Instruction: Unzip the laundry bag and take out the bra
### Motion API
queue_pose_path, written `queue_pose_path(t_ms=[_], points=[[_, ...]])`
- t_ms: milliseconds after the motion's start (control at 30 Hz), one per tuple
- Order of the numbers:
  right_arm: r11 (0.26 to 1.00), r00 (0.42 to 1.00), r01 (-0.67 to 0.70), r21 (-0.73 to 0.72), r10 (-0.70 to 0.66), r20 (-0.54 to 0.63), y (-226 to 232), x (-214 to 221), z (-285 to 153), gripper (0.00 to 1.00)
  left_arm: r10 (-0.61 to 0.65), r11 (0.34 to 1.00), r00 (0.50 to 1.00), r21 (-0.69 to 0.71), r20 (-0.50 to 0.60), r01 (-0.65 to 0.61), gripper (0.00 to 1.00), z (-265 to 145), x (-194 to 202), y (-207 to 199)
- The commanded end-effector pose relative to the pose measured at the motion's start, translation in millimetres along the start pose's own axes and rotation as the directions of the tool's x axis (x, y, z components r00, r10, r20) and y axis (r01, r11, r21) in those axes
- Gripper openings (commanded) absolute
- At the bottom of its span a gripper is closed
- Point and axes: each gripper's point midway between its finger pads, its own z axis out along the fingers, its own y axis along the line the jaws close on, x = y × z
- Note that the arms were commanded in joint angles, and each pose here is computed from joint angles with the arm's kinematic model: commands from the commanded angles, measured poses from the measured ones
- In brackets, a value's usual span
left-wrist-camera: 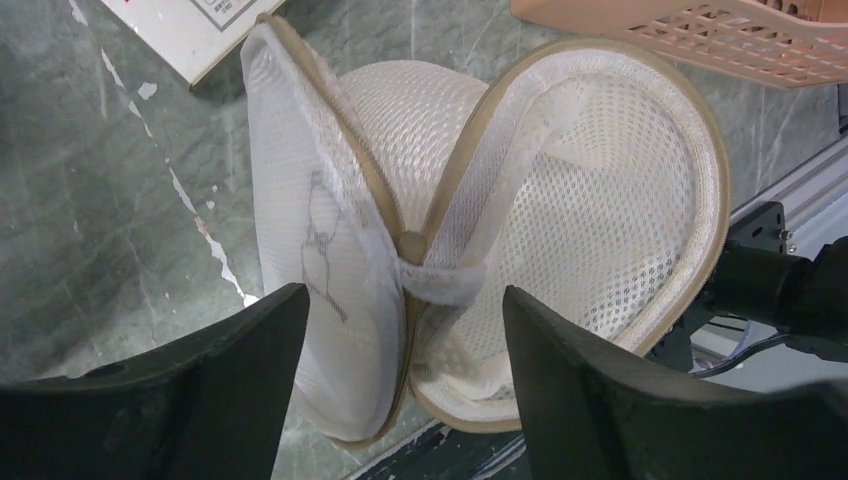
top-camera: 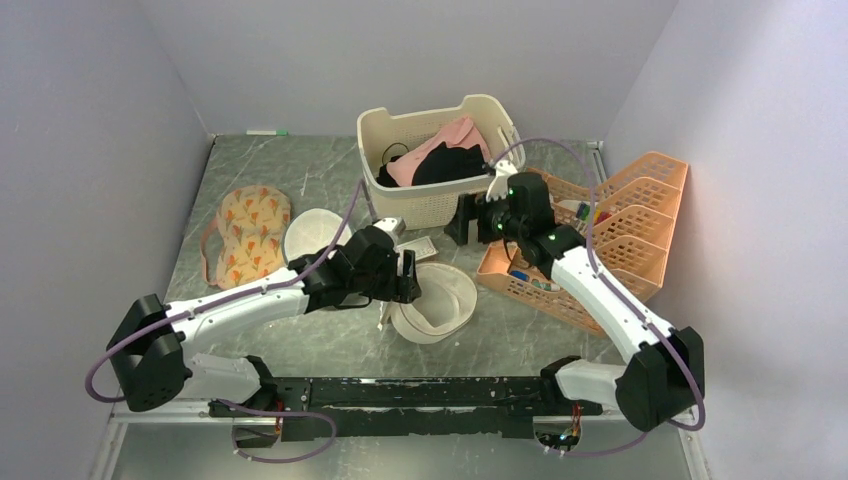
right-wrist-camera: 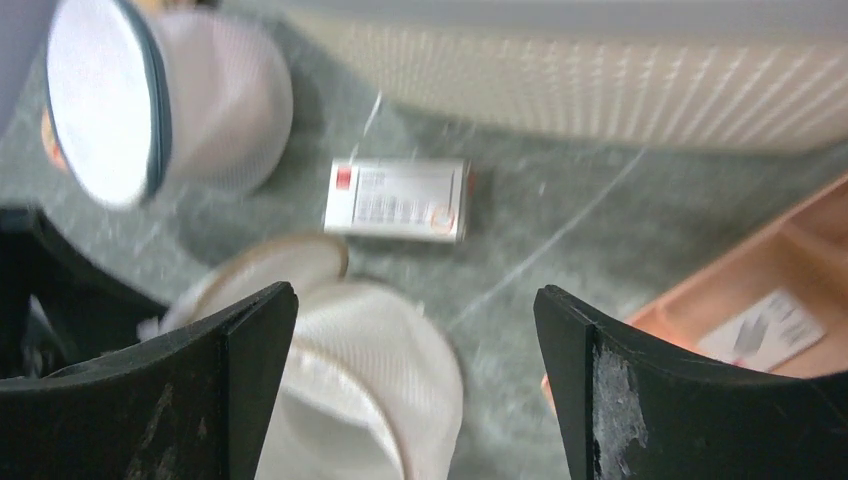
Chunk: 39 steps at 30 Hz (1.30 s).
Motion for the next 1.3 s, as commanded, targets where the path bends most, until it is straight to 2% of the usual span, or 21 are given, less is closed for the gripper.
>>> queue_pose_path(t_ms=[0, 133, 200, 367, 400, 500, 700, 833, 933, 1067, 1200, 1267], points=[[0.997, 0.992, -0.018, -0.081, 0.008, -0.126, 18, 49, -30, 0.91, 0.011, 0.999, 1.0, 0.048, 0.007, -0.012, 0.85, -16, -2, -7], [0.996, 0.978, -0.07, -0.054, 0.058, -0.2, 22, 83, -46, 0.91, 0.011, 0.999, 1.0, 0.049, 0.003, -0.011, 0.88, -31, -3, -7], [0.998, 0.976, -0.052, -0.029, 0.045, -0.212, 32, 98, -53, 0.92, -0.01, 0.999, 1.0, 0.047, 0.012, 0.009, 0.94, -34, -1, -4], [0.991, 0.962, -0.035, 0.129, 0.069, -0.264, 27, 140, -57, 0.91, -0.057, 0.996, 0.998, 0.067, 0.027, 0.055, 0.98, -38, 3, -1], [0.985, 0.958, -0.044, 0.169, 0.089, -0.271, 22, 145, -56, 0.85, -0.061, 0.995, 0.998, 0.074, 0.025, 0.059, 0.98, -39, 1, -2], [0.947, 0.957, -0.093, 0.308, 0.17, -0.233, 4, 149, -58, 0.8, -0.072, 0.994, 0.997, 0.079, 0.027, 0.07, 1.0, -41, -2, 0], [0.877, 0.946, -0.227, 0.424, 0.302, -0.116, -19, 165, -62, 0.65, -0.24, 0.961, 0.97, 0.15, 0.042, 0.231, 0.99, -42, 9, 12], [0.81, 0.937, -0.286, 0.513, 0.348, -0.026, -38, 166, -78, 0.3, -0.347, 0.927, 0.936, 0.174, 0.062, 0.332, 1.0, -46, 13, 25], [0.786, 0.924, -0.348, 0.511, 0.38, 0.045, -41, 159, -88, 0.15, -0.43, 0.896, 0.899, 0.165, 0.085, 0.413, 0.99, -47, 19, 37], [0.814, 0.912, -0.394, 0.427, 0.404, 0.071, -30, 156, -86, 0.12, -0.514, 0.848, 0.855, 0.186, 0.065, 0.496, 0.99, -35, 29, 43], [0.848, 0.931, -0.35, 0.398, 0.361, 0.048, -25, 150, -83, 0.12, -0.59, 0.791, 0.807, 0.215, 0.02, 0.573, 0.98, -22, 27, 37], [0.853, 0.937, -0.33, 0.405, 0.348, 0.032, -23, 147, -83, 0.12, -0.66, 0.739, 0.751, 0.189, 0.005, 0.647, 0.97, -16, 31, 42]])
